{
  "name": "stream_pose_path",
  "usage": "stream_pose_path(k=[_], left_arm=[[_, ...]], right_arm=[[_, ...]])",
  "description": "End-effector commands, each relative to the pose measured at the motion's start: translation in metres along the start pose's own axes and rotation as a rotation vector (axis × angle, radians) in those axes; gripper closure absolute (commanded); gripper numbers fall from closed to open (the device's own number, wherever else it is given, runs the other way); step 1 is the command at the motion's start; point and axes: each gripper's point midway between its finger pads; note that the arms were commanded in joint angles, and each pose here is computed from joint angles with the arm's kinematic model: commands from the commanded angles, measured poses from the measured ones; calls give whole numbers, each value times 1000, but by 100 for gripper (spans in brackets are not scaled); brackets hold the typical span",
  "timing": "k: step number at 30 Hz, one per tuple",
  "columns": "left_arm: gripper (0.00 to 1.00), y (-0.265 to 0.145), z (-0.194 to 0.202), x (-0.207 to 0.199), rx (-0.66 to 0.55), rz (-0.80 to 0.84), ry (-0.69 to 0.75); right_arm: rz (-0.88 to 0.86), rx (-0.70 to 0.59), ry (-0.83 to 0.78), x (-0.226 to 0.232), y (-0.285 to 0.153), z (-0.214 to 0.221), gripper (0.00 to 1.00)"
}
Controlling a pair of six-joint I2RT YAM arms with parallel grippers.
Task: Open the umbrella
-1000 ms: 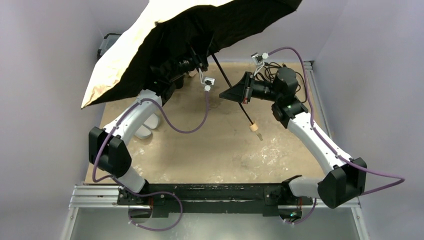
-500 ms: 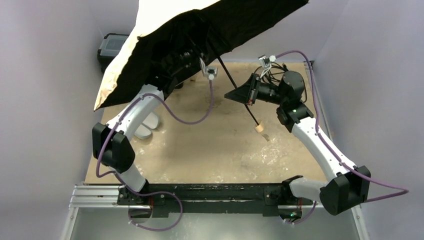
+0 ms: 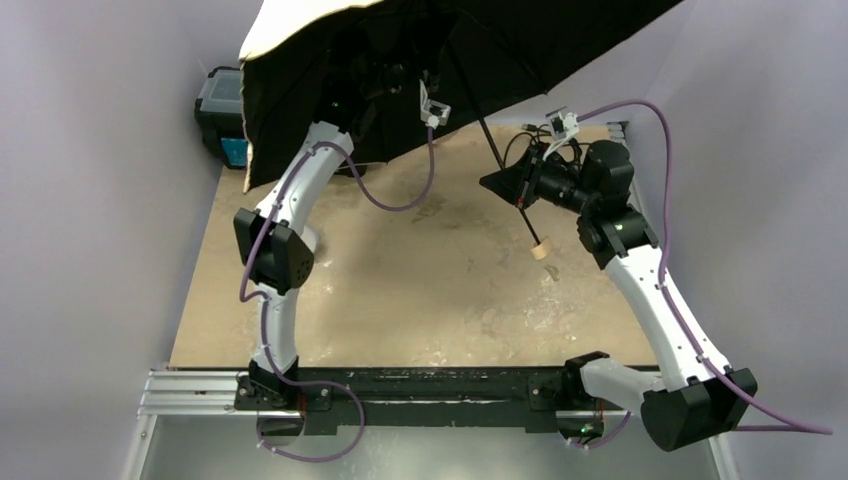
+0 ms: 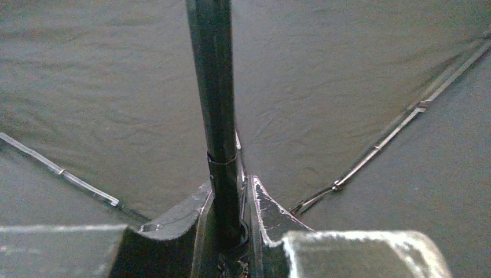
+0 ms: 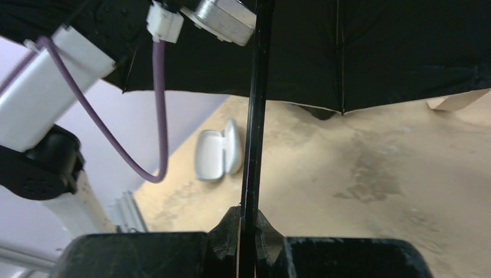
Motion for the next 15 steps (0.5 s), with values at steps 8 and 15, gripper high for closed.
stream_pose_path(k=[8, 15], left_arm=[[91, -187, 217, 8, 812, 156, 163], [90, -205, 228, -3, 882, 198, 181]], right_arm=[[-198, 385, -128, 40, -67, 112, 100], [-221, 456, -123, 38, -73, 128, 100]])
Point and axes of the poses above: each gripper's point midway between its finger pads, its own y axis out along the fingers, its own x axis along the line the jaws close on, z = x × y, and after that the axes turned 2 degrees about y, right-handed
